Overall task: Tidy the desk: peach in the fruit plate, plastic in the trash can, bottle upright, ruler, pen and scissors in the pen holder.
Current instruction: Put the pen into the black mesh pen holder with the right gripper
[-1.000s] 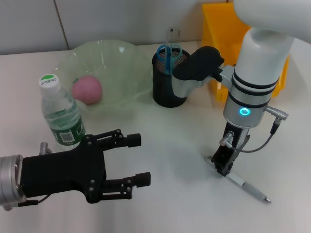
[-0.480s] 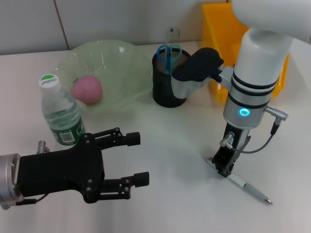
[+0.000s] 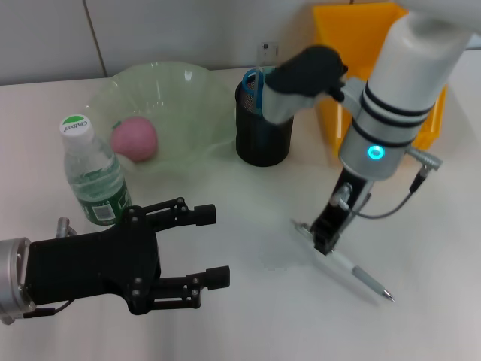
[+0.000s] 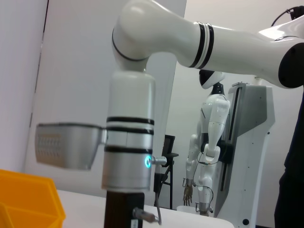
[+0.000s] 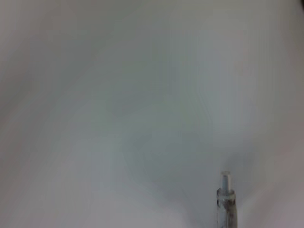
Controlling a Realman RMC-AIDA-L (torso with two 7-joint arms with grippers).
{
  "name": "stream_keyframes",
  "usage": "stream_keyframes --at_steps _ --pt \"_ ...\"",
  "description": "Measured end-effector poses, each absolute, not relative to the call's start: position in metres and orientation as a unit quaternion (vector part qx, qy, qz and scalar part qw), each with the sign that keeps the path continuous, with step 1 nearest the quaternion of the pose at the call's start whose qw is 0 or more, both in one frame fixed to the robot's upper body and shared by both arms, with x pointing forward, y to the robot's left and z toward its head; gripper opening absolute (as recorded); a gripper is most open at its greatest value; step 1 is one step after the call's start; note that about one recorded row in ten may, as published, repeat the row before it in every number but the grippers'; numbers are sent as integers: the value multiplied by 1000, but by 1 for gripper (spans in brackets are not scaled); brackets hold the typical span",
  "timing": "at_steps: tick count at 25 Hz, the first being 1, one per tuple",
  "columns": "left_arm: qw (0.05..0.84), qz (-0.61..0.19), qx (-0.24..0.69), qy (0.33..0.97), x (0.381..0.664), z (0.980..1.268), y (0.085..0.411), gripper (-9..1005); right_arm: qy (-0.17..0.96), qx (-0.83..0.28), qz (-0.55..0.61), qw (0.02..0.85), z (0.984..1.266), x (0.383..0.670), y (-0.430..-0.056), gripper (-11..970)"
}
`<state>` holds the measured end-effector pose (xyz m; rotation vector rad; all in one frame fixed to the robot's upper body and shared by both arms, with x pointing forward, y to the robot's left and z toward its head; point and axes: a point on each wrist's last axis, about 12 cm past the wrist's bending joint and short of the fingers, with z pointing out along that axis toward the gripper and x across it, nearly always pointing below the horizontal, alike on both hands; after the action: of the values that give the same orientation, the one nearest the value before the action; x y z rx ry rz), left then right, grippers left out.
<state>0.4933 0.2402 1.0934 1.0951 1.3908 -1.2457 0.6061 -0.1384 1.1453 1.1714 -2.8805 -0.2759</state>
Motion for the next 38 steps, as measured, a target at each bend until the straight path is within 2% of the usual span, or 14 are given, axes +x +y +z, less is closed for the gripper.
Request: stream_keyframes --at_steps 5,15,22,26,31,38 --pt "470 -508 447 567 493 1093 240 812 -922 368 -111 -52 1171 617 -146 133" --pt "468 -511 448 565 495 1095 237 812 -879 356 -197 -249 1228 636 -175 144" --pt "465 -512 450 566 498 1096 235 813 -840 355 -219 -348 1253 638 -184 152" --pt "465 -511 451 566 499 1096 235 813 -819 348 -221 -400 1251 639 -190 157" --pt "465 -510 452 565 500 1097 234 813 -792 339 -239 -448 1232 641 -195 163" --pt "467 -510 453 563 500 1097 234 813 -779 334 -250 -468 1209 646 -198 171"
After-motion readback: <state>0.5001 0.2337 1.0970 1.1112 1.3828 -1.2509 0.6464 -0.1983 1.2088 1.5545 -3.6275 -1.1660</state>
